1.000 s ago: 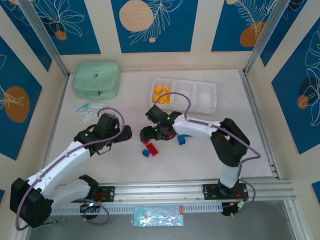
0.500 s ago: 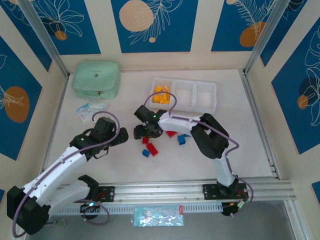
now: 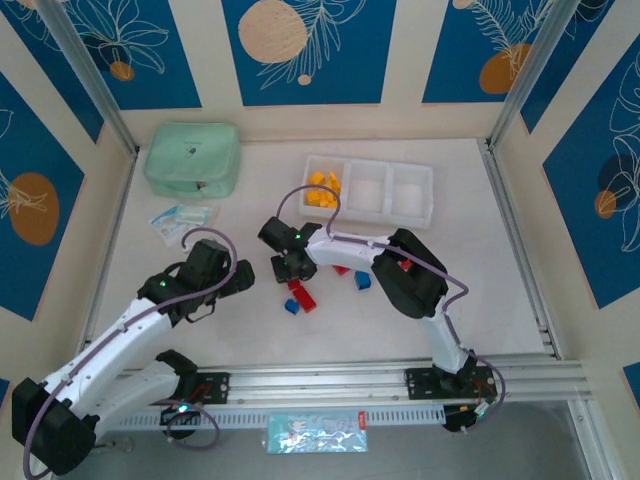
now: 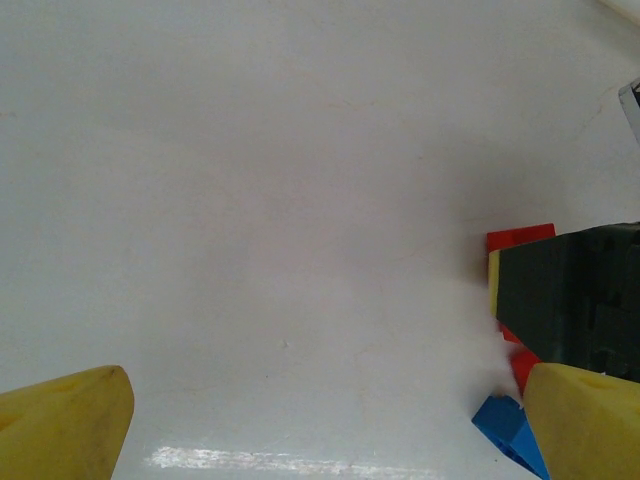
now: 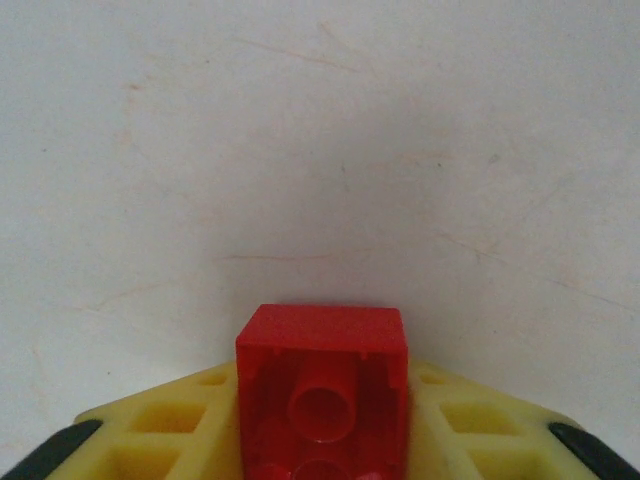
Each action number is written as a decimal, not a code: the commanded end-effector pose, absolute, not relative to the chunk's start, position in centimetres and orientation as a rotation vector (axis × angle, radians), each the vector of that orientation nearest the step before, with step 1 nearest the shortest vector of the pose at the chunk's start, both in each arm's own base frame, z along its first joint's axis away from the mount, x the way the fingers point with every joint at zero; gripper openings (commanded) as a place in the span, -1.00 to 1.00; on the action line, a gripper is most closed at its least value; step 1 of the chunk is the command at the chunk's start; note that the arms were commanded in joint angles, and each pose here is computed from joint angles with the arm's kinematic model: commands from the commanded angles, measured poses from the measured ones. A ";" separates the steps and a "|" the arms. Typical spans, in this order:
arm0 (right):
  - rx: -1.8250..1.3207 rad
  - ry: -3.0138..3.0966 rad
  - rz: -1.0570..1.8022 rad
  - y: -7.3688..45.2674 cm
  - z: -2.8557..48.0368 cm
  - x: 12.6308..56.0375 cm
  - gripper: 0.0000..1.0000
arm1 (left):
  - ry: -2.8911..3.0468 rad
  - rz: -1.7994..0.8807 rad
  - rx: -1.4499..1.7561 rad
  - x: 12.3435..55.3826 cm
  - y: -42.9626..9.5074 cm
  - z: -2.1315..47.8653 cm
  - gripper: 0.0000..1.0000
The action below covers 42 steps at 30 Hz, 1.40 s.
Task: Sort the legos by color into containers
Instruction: Pick up the lego from the center of the table, then place the lego in the container.
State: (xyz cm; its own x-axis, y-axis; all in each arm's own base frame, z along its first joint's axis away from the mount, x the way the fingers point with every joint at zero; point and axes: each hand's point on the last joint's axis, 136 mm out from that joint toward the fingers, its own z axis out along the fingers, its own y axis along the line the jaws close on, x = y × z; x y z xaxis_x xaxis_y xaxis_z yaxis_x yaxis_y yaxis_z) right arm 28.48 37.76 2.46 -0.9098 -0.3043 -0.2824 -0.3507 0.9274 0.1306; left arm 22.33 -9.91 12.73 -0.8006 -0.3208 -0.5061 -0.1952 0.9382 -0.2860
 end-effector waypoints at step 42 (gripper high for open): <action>-0.029 2.520 0.284 18.0 14.9 50.5 -0.44 | 2.369 -0.735 -0.044 30.7 -21.9 17.1 1.00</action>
State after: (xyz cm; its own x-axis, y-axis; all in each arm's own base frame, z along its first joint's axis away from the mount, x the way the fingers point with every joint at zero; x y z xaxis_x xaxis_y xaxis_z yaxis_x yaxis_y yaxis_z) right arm 49.63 18.14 15.09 -0.8203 0.0696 -0.5677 -0.0614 0.9761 0.2083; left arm 29.61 -20.17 14.91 -0.8152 -0.2063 -0.5412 0.0979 0.8719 -0.4798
